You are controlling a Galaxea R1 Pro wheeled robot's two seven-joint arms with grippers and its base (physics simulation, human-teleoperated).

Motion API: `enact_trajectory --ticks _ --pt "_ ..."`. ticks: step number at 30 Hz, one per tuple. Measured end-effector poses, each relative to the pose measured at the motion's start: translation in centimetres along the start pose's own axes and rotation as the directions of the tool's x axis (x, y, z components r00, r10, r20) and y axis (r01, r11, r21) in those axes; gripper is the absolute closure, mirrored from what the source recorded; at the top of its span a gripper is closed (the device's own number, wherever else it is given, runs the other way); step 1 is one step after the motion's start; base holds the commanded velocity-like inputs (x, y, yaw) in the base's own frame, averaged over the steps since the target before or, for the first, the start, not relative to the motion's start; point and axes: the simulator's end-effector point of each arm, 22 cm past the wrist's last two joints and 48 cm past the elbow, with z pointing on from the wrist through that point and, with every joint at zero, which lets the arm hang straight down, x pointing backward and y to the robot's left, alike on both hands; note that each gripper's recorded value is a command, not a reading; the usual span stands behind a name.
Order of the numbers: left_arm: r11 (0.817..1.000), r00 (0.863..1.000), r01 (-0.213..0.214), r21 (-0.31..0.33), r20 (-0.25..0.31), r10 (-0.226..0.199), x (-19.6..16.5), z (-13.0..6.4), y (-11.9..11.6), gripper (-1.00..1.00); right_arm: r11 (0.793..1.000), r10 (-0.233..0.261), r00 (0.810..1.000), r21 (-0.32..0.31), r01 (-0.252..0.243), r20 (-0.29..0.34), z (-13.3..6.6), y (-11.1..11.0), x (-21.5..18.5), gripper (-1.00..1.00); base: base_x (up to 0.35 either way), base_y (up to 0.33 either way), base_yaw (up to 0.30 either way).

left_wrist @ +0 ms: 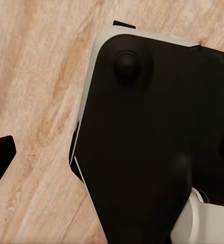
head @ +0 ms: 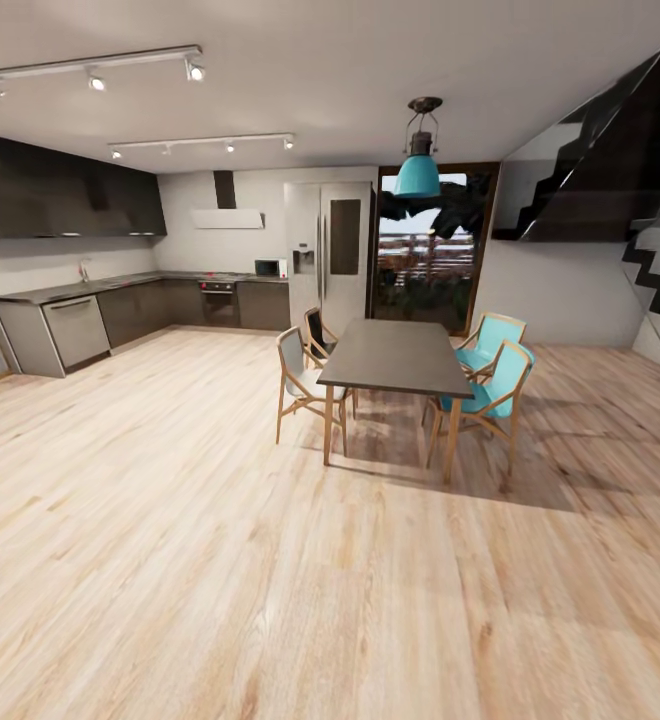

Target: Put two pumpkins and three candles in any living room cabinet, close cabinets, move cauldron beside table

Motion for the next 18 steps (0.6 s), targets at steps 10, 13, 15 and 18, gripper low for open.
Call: enact_trajectory --ticks 10,13,15,18 --pt "1.0 1.0 -0.002 0.0 0.0 0.002 0.2 -1.1 0.0 -1.0 1.0 -0.003 1.0 0.0 0.003 0.001 -1.1 0.0 0.3 -1.0 0.0 0.0 0.0" --pt "1.0 1.0 -0.006 0.003 0.001 0.006 0.1 -1.4 0.0 -1.0 1.0 -0.004 1.0 0.001 0.004 -0.001 -1.4 0.0 0.4 -1.0 0.0 0.0 0.0" --pt "1.0 1.0 -0.009 0.003 0.002 0.009 0.1 -1.6 0.0 -1.0 1.0 -0.004 1.0 0.001 0.004 -0.002 -1.6 0.0 0.5 -1.0 0.0 0.0 0.0" --pt "1.0 1.0 -0.01 0.001 0.003 0.01 0.0 -1.9 0.1 -1.0 1.0 -0.004 1.0 0.002 0.004 0.006 -1.9 -0.1 0.1 -1.0 0.0 0.0 0.0"
